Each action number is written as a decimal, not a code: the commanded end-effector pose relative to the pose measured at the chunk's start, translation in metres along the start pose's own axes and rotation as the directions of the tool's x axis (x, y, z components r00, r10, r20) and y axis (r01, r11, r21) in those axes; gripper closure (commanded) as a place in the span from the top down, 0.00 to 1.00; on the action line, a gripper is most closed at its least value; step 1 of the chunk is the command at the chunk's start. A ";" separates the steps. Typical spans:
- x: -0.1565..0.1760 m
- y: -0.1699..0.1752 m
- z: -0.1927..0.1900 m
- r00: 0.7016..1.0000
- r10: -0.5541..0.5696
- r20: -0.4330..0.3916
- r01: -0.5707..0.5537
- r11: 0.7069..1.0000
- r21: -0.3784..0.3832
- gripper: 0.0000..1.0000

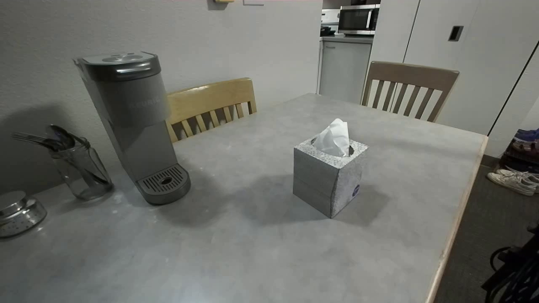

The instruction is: Remove a piece of tissue paper from the box.

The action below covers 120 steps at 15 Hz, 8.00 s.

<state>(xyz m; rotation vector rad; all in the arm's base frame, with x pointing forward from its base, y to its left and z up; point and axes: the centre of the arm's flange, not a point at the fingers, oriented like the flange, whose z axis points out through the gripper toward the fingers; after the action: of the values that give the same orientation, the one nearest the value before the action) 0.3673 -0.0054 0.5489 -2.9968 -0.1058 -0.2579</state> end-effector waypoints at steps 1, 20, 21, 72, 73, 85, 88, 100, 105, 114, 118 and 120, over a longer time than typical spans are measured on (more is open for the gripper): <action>0.000 0.000 0.000 1.000 0.000 0.000 0.000 1.000 0.000 1.00; 0.038 0.014 -0.004 0.997 -0.076 -0.029 0.075 0.997 -0.018 1.00; 0.045 0.017 -0.004 0.996 -0.080 -0.036 0.079 0.997 -0.014 1.00; 0.143 0.024 0.169 0.973 -0.008 0.231 -0.015 0.995 0.098 1.00; 0.144 0.028 0.176 0.970 -0.002 0.242 -0.024 0.995 0.101 1.00; 0.148 0.055 0.251 0.948 0.018 0.319 -0.118 0.948 0.297 1.00; 0.148 0.065 0.260 0.935 0.031 0.354 -0.129 0.958 0.257 1.00; 0.168 0.080 0.277 0.934 0.047 0.355 -0.153 0.949 0.275 1.00; 0.174 0.077 0.288 0.931 0.037 0.364 -0.150 0.946 0.287 0.94; 0.183 0.068 0.300 0.926 0.010 0.378 -0.134 0.944 0.303 0.33; 0.184 0.067 0.300 0.924 0.004 0.382 -0.131 0.943 0.307 0.06; 0.184 0.064 0.297 0.923 0.002 0.384 -0.130 0.943 0.308 0.00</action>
<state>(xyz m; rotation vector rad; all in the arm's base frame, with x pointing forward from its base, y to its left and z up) 0.5962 -0.0155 0.2821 -2.6951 -0.0655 0.3050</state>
